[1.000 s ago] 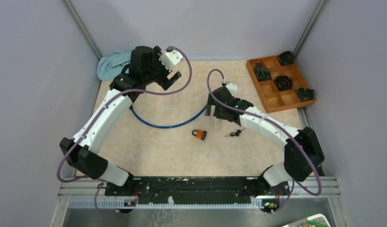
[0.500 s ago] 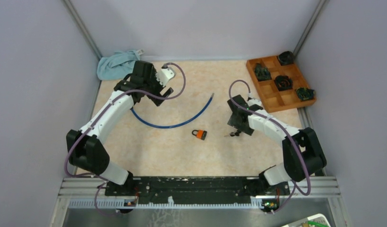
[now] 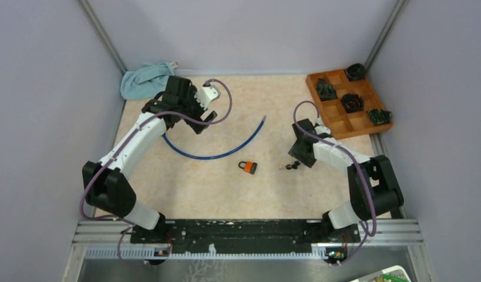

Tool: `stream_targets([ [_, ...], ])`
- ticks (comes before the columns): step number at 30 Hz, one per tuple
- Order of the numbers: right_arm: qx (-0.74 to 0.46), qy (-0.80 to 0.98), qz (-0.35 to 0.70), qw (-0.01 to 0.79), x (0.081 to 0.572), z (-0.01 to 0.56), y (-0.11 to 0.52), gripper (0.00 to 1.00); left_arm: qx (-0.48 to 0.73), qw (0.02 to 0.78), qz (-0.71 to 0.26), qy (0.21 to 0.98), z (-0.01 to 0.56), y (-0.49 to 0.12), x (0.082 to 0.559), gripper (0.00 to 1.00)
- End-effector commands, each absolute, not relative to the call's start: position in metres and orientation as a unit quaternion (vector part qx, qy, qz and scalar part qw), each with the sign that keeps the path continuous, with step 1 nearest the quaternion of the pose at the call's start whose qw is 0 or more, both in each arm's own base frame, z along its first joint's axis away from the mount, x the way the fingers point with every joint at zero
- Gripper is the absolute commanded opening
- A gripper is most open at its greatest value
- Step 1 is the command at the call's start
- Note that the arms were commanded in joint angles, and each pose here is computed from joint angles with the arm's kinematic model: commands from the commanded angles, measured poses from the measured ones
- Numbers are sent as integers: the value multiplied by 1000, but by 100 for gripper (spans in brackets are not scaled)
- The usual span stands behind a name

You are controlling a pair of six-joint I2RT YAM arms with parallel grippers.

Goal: Unlock with the key

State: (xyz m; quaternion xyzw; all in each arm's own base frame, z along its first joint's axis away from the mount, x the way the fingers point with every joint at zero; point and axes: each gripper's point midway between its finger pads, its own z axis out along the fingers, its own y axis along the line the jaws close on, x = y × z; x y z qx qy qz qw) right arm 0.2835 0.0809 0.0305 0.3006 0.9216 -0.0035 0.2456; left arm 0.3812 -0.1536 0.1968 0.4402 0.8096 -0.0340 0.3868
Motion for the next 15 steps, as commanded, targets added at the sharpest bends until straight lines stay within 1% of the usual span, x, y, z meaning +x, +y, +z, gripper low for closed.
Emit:
stream_targets([
  [1,297,921,33,250,295,29,94,55,443,407,-59,796,220,-164,378,99],
  [5,301,922,39,240,287,23,96,53,448,409,-74,791,225,-171,377,98],
  [8,306,922,34,235,282,17,93,48,452,404,-76,792,225,-176,377,96],
  [10,310,922,35,230,279,13,94,41,453,402,-78,792,226,-179,377,93],
  [15,307,923,44,228,285,10,99,16,467,398,-88,785,227,-189,371,90],
])
